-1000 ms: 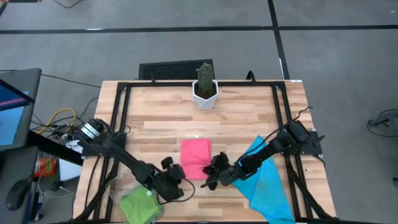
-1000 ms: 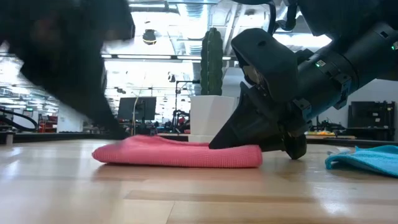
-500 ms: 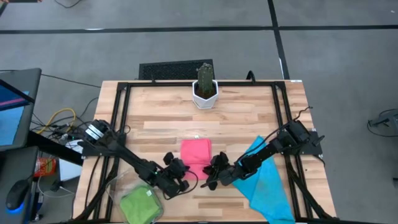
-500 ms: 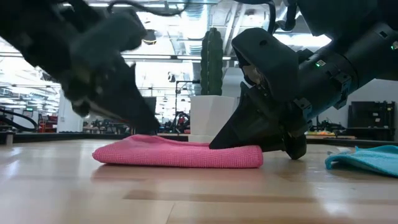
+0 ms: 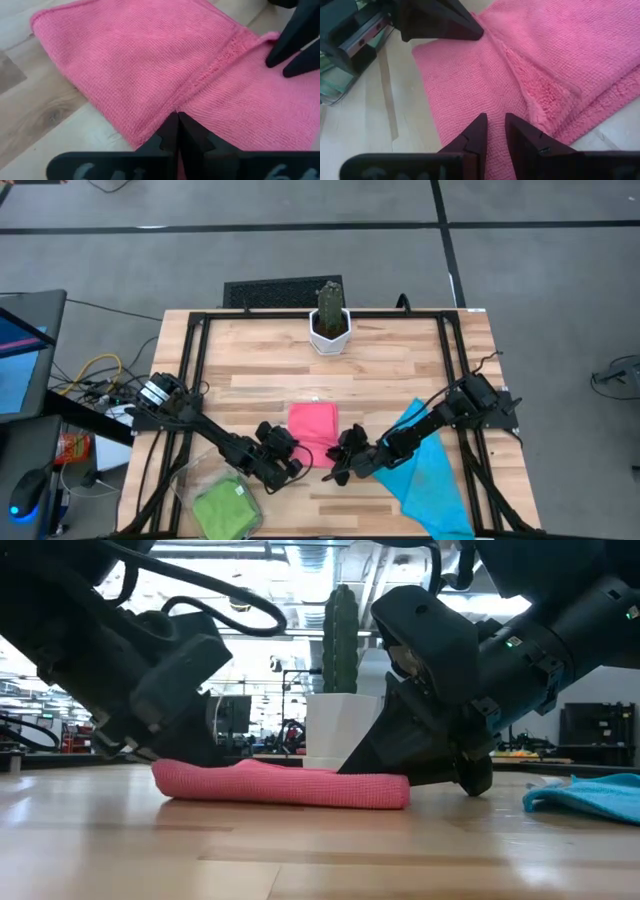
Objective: Fold microfiber towels
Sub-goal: Fold the pink microfiber cloth
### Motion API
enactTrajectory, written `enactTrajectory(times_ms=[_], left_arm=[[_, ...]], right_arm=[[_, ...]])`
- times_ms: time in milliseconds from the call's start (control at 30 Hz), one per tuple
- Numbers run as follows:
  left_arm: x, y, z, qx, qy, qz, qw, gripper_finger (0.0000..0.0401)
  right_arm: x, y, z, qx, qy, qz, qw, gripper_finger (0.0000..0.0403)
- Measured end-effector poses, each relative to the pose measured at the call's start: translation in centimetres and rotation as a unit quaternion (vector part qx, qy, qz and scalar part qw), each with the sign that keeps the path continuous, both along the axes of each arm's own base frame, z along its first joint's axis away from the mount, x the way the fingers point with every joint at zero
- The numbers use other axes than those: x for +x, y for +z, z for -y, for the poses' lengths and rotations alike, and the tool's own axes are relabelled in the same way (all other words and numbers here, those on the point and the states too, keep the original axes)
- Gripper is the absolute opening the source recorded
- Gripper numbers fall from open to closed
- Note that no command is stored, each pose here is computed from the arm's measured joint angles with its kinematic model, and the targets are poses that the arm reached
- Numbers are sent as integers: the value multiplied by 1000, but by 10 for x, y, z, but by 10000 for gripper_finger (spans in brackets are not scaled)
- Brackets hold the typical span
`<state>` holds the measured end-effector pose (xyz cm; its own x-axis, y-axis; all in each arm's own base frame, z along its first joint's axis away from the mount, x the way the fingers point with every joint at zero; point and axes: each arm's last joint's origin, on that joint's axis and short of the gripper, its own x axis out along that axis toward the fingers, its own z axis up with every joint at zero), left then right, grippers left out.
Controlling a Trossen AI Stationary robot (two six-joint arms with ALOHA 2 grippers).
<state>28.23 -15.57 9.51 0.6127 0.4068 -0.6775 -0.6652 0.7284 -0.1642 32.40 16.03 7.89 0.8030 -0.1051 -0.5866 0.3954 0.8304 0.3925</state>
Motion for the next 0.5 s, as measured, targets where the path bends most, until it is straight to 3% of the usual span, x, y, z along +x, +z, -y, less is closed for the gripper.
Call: enactTrajectory(times_ms=[200,333,500], left_arm=[[8,11,7,-16,-34,10,999,0],[13,33,11,-12,-68,29,997,0],[8,68,5,-2,-58,70,996,0]], right_arm=[[1,1,0,3,1,8,1000,92],[1,10,0,17,5,17,1000,92],[0,32,5,11,6,27,1000,92]])
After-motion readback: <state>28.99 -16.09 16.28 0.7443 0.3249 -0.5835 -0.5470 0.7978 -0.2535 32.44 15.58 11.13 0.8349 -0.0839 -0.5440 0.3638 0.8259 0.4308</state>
